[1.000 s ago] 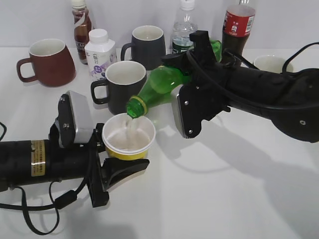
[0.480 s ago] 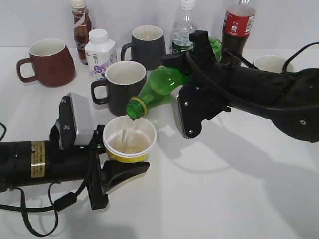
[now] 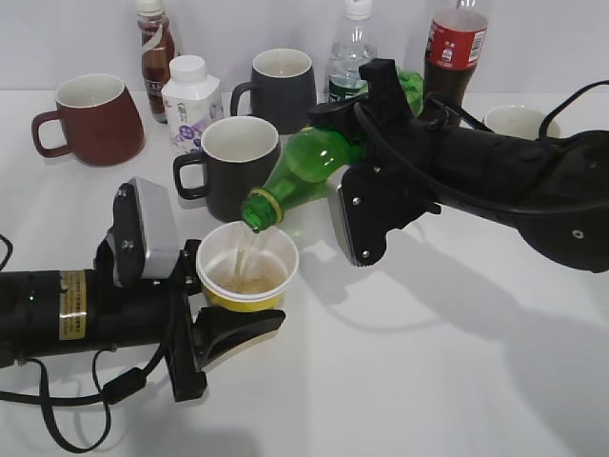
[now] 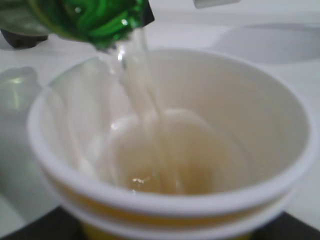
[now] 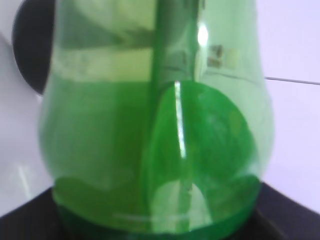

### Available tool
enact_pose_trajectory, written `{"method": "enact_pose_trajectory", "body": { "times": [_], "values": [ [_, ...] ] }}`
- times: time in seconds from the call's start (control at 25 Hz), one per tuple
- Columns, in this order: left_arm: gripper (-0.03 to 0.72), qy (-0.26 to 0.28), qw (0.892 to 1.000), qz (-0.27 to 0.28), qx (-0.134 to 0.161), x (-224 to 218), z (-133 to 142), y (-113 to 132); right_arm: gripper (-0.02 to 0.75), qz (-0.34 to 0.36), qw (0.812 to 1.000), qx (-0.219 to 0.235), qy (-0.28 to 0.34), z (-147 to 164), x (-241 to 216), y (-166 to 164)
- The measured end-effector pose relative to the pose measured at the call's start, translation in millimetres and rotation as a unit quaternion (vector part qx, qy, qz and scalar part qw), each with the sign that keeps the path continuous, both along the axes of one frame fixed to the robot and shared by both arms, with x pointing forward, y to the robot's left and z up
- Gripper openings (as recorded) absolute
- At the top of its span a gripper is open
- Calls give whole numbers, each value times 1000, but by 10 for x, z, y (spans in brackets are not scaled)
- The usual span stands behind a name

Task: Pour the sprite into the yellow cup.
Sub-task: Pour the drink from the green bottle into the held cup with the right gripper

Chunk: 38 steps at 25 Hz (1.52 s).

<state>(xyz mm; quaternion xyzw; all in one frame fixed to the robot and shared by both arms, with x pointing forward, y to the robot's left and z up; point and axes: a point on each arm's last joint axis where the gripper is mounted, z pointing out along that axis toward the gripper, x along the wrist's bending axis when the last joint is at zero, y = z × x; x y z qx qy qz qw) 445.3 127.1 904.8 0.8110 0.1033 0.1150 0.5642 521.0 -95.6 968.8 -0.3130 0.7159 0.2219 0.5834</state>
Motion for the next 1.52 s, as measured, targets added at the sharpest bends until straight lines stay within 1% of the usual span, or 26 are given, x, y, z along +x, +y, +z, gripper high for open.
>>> {"method": "enact_pose_trajectory", "body": {
  "times": [1.52],
  "values": [
    [409,1,1000,0,4,0,-7,3,418,1,1000,-3,-4,6,-1,-1]
  ]
}}
